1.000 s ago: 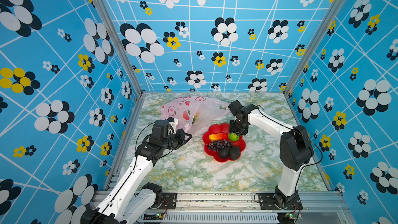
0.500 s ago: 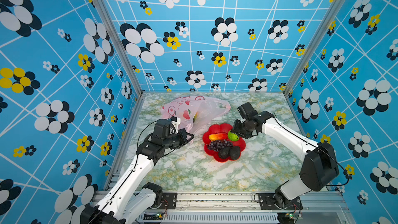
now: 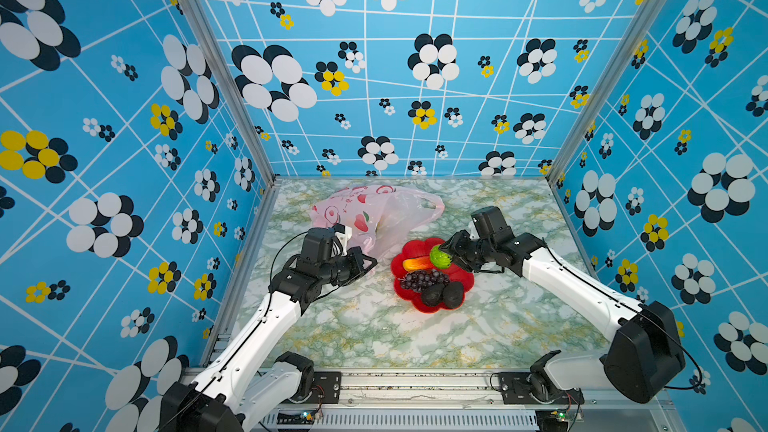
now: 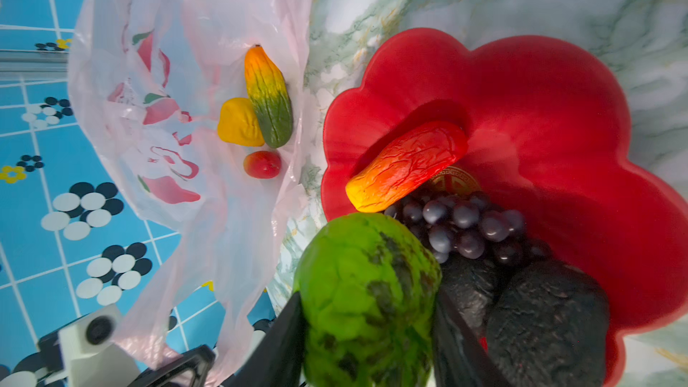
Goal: Place the fruits into the plastic bag
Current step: Pick up the fruit from the plate, then place the fruit in the plastic bag.
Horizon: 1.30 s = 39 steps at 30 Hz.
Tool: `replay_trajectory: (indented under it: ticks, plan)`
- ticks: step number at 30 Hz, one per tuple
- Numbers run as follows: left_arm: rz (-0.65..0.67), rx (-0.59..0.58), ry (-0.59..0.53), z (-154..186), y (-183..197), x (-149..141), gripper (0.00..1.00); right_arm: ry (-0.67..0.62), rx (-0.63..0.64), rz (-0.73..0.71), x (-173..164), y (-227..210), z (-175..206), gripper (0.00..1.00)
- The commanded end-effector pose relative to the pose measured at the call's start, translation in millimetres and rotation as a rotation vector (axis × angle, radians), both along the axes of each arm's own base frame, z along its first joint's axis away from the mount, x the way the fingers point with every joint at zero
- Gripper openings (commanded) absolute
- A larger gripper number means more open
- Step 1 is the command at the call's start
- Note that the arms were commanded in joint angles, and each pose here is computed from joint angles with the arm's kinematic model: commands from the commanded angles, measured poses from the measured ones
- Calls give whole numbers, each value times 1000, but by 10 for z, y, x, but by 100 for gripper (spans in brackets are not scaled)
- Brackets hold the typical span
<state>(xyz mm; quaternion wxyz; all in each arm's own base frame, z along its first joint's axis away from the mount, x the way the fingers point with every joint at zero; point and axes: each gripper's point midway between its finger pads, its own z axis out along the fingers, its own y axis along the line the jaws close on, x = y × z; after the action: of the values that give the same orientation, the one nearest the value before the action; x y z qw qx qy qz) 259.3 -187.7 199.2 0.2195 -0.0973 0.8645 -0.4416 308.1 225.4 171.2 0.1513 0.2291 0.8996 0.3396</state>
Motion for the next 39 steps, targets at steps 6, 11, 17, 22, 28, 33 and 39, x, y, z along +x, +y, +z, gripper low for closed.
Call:
replay_trajectory:
  ticks: [6,11,17,22,28,33,39]
  plan:
    - [-23,5,-30,135,-48,10,0,-23,62,-30,-8,24,175,40]
    - [-40,11,-36,185,-95,33,0,-32,69,-28,-14,40,270,40]
    - [-44,22,-63,243,-95,44,0,-49,84,-21,54,94,349,39]
    - [-50,28,-60,192,-113,39,0,-46,103,1,199,235,312,39]
    - [-51,27,-62,168,-131,56,0,-36,125,64,434,596,301,39]
    - [-60,30,-71,201,-141,59,0,-26,142,111,722,961,249,39]
    - [-71,41,-75,226,-140,48,0,3,185,158,1145,1521,53,38]
